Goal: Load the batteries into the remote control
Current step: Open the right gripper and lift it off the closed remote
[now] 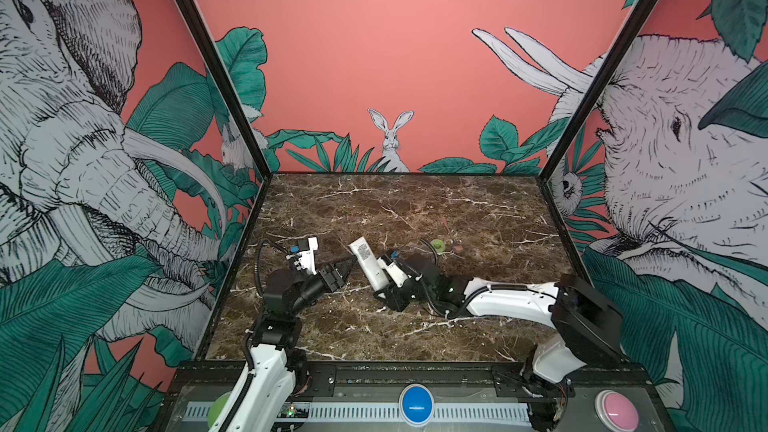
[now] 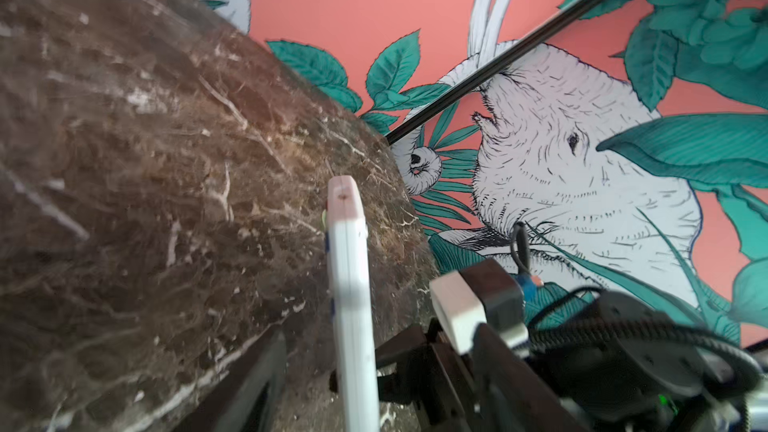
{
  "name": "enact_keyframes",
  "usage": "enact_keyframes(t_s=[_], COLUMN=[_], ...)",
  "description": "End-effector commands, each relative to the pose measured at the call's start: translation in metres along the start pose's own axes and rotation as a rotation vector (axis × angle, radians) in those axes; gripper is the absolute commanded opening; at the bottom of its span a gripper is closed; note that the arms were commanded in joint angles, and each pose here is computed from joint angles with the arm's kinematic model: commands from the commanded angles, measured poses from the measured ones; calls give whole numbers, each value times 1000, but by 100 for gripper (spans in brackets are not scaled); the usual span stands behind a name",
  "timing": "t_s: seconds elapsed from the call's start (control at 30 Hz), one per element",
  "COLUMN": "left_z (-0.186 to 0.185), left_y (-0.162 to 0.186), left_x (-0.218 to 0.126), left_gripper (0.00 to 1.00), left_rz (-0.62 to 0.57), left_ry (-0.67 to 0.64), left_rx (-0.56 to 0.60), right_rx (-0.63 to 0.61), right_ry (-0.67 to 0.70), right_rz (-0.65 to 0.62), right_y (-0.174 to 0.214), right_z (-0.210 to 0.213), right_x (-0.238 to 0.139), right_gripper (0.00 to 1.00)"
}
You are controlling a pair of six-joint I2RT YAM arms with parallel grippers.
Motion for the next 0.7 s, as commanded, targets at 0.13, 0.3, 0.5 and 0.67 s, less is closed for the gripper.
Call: enact_keyframes(t_s=[0.13, 0.3, 0.5, 0.67], left_z=[-59, -89, -127, -141], left_y=[-30, -39, -41, -35], left_x=[-8, -11, -12, -5], left_gripper=[96, 99, 99, 99], left_rz=[-45, -79, -80, -48], left_ry=[231, 351, 492, 543], left_rx=[184, 244, 334, 369], right_rx=[-128, -130, -108, -115], right_ry=[-308, -528, -766, -802], right_rz=[-196, -276, -336, -326], right_y=[-51, -61, -69, -67], right_z=[59, 89, 115, 118], right_x=[-63, -89, -108, -110], right_gripper=[10, 11, 11, 11])
Point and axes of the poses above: each gripper's point midway between its finger pads, its own x axis out along the fingers, its own z axis along the line the jaws close on, y = z × x, the point moved 3 cm from there along -x, back along the fingers, and after that the axes turned 13 degrees about x, right-handed, at the moved point
